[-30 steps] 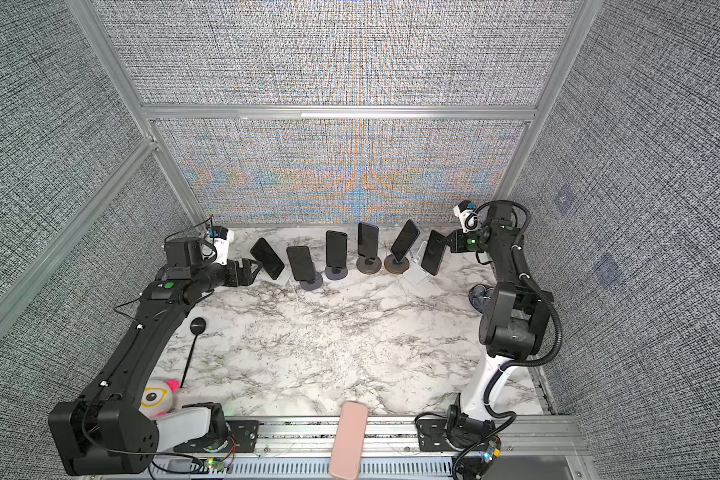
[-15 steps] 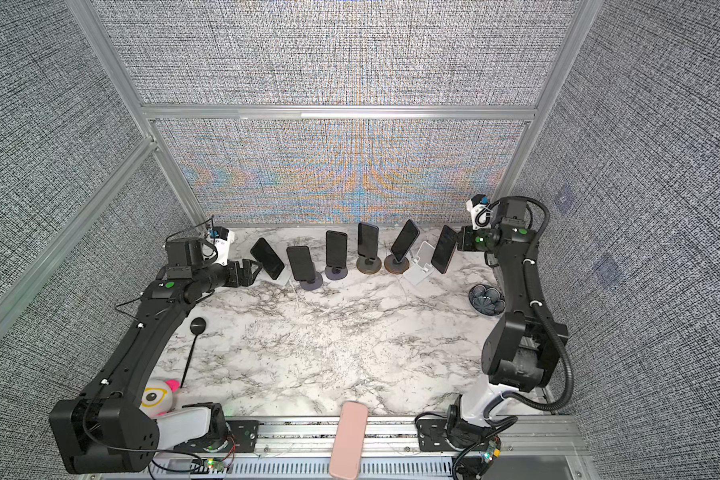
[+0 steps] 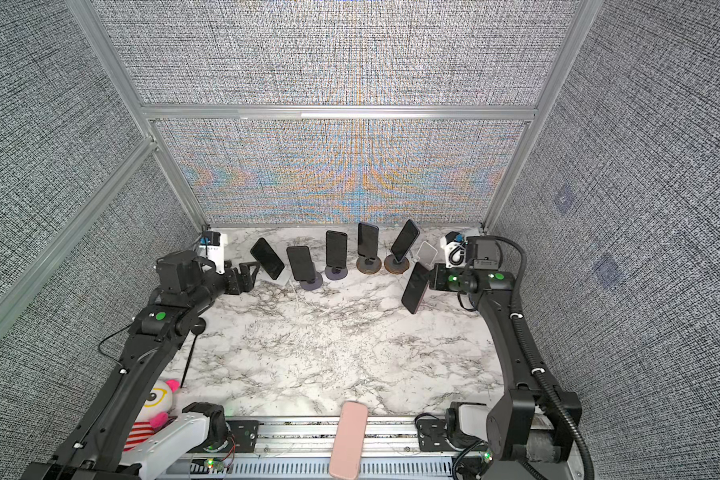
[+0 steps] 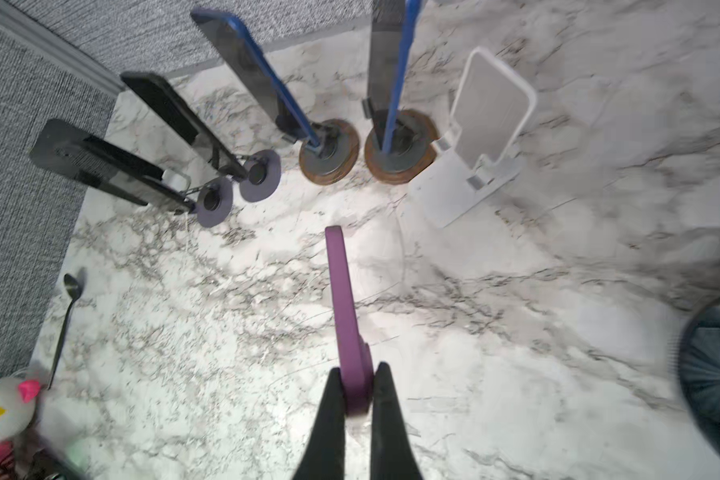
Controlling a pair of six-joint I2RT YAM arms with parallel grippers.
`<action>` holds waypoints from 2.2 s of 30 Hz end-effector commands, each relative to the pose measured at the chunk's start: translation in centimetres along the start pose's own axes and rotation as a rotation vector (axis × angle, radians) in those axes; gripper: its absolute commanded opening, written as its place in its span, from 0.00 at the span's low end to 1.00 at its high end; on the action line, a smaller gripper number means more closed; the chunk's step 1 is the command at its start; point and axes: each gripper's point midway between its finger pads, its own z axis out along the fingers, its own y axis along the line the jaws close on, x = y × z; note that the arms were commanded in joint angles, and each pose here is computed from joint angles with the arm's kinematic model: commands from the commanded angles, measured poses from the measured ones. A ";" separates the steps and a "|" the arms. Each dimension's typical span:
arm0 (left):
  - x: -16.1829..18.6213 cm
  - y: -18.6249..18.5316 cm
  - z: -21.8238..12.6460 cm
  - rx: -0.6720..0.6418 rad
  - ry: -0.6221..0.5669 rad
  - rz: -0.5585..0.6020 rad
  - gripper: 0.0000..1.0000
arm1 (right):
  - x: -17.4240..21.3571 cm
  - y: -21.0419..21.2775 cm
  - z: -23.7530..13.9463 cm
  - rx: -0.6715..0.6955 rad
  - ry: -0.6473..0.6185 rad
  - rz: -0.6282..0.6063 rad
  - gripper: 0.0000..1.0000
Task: Remove the phone from the phone stand
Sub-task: 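Carry the phone toward the left gripper while the left arm reaches to meet it, then grasp the pink-edged phone with the left gripper while the right gripper opens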
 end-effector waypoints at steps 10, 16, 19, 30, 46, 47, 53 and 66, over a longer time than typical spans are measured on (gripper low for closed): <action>10.0 -15.0 4.9 0.305 0.193 0.054 0.93 | 5.4 7.9 3.4 -0.215 0.174 0.098 0.00; 13.7 -22.4 5.9 0.550 0.343 0.104 0.99 | 7.5 9.9 3.6 -0.287 0.296 0.121 0.00; 15.4 -23.5 6.6 0.572 0.393 0.112 0.99 | 7.9 10.3 4.0 -0.308 0.316 0.132 0.00; 19.6 -24.7 8.8 0.596 0.553 0.154 0.99 | 8.1 11.0 4.1 -0.349 0.344 0.130 0.00; 21.2 -24.5 10.1 0.560 0.638 0.174 0.82 | 8.3 10.5 4.3 -0.329 0.341 0.106 0.00; 21.2 -24.4 10.1 0.556 0.638 0.173 0.79 | 8.4 10.5 4.4 -0.328 0.341 0.109 0.00; 21.3 -24.3 10.5 0.540 0.637 0.167 0.68 | 8.1 10.6 4.6 -0.342 0.324 0.121 0.00; 21.9 -22.2 10.5 0.455 0.674 0.116 0.42 | 7.3 10.0 5.0 -0.310 0.280 0.080 0.54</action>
